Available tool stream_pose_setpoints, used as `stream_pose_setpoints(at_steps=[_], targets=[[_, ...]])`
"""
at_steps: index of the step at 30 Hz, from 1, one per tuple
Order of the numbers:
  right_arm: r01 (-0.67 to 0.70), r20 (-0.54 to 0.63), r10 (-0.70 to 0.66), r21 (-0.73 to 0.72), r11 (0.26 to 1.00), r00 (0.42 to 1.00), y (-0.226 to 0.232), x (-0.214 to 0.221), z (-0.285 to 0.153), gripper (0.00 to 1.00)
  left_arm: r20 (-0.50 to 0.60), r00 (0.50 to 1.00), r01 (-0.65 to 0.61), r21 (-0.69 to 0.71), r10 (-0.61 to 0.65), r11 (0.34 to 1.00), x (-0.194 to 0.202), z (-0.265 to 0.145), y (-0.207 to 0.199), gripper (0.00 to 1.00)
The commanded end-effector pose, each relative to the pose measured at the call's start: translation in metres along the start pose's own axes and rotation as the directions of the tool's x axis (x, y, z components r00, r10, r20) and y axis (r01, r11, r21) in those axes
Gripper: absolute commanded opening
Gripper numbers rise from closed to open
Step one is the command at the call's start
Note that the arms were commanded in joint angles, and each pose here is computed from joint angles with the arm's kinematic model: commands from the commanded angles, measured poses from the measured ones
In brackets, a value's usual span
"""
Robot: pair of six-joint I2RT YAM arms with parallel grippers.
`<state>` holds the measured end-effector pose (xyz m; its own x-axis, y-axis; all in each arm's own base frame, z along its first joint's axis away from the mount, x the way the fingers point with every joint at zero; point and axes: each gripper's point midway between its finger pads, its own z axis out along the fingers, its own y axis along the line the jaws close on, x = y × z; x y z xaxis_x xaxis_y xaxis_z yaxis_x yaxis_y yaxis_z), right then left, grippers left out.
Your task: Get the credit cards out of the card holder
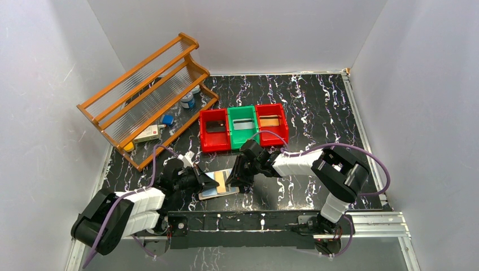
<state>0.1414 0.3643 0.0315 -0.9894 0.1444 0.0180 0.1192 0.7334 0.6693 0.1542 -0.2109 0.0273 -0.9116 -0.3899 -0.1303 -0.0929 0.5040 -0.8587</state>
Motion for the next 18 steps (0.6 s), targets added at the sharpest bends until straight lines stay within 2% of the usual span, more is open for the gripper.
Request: stream_pose_setpoints(at_steps=[1,7,18], targets=[[-0.022,0.007,0.021,0.139,0.990,1.000,-0.044,0.004,0.010,0.39,-0.035,0.997,-0.061,0.038,0.062,0.997,0.003,-0.003,-0.013,0.00],[-0.027,0.010,0.025,0.150,0.988,1.000,-0.046,0.003,0.009,0.39,-0.042,0.996,-0.075,-0.011,0.075,0.997,0.007,-0.006,-0.002,0.00],[-0.025,0.005,0.024,0.145,0.989,1.000,-0.045,0.004,0.010,0.38,-0.056,0.995,-0.084,0.028,0.085,0.996,0.009,-0.007,-0.009,0.13]])
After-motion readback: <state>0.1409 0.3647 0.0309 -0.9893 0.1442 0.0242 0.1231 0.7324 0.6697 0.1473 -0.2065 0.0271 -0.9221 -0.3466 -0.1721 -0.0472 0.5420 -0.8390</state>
